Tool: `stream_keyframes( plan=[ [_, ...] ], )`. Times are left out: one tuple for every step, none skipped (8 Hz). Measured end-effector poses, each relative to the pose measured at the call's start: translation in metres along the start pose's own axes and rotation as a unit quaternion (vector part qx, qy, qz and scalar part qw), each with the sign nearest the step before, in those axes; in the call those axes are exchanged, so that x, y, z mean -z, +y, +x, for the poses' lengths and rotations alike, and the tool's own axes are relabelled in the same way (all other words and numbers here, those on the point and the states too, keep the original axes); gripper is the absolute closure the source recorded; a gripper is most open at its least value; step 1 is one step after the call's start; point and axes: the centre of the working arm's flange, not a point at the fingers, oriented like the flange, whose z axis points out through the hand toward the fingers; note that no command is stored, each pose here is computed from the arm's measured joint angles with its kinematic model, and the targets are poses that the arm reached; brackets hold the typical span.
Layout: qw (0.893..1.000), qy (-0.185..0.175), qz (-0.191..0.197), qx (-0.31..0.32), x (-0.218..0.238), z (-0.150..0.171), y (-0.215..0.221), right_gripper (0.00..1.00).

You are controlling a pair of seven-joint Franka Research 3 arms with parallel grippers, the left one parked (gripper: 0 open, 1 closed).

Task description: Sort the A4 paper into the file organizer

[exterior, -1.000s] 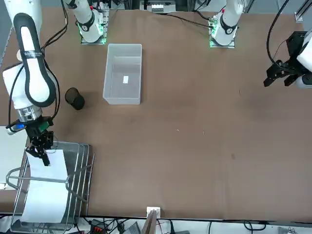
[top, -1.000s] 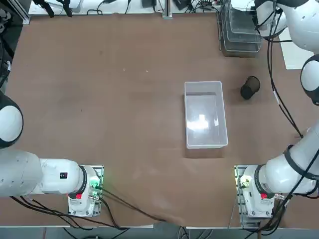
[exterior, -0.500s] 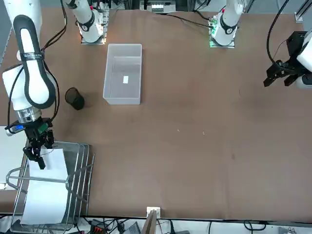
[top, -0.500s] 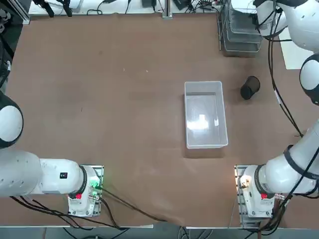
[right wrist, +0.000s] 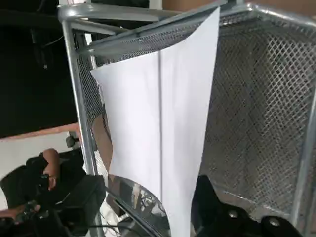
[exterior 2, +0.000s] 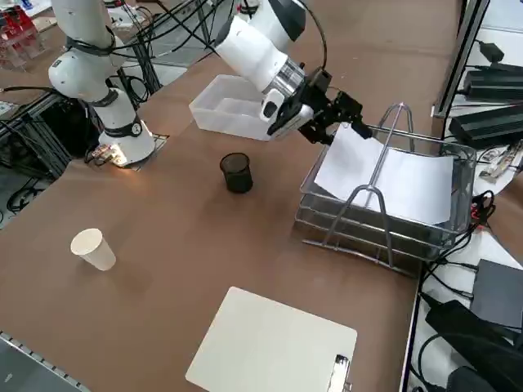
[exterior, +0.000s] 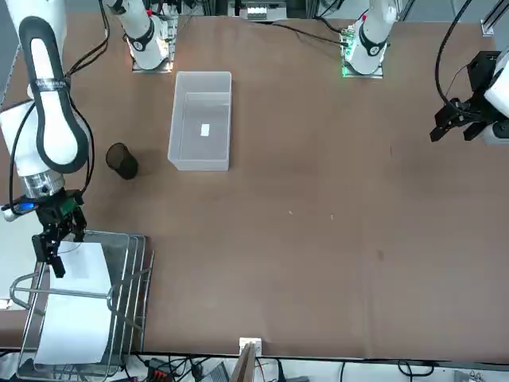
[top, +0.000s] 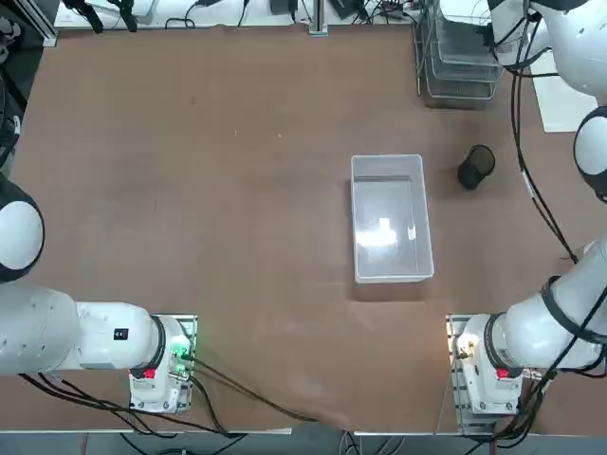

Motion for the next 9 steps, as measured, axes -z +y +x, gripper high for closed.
stream_keyframes(
  plan=[
    [1.000,-0.004,-0.005,0.015,0.009,-0.001,0.004,0.00],
    [1.000,-0.010,-0.010,0.025,0.020,-0.003,0.008,0.00],
    [0.999,-0.016,-0.015,0.038,0.033,-0.005,0.013,0.00],
    [0.998,-0.020,-0.020,0.056,0.046,-0.006,0.019,0.00],
    [0.997,-0.021,-0.024,0.075,0.060,-0.006,0.028,0.00],
    [0.995,-0.020,-0.030,0.097,0.071,-0.003,0.038,0.00],
    [0.992,-0.019,-0.035,0.122,0.081,0.004,0.046,0.00],
    [0.987,-0.024,-0.040,0.152,0.088,0.014,0.052,0.00],
    [0.980,-0.037,-0.048,0.192,0.093,0.032,0.055,0.00]
  ],
)
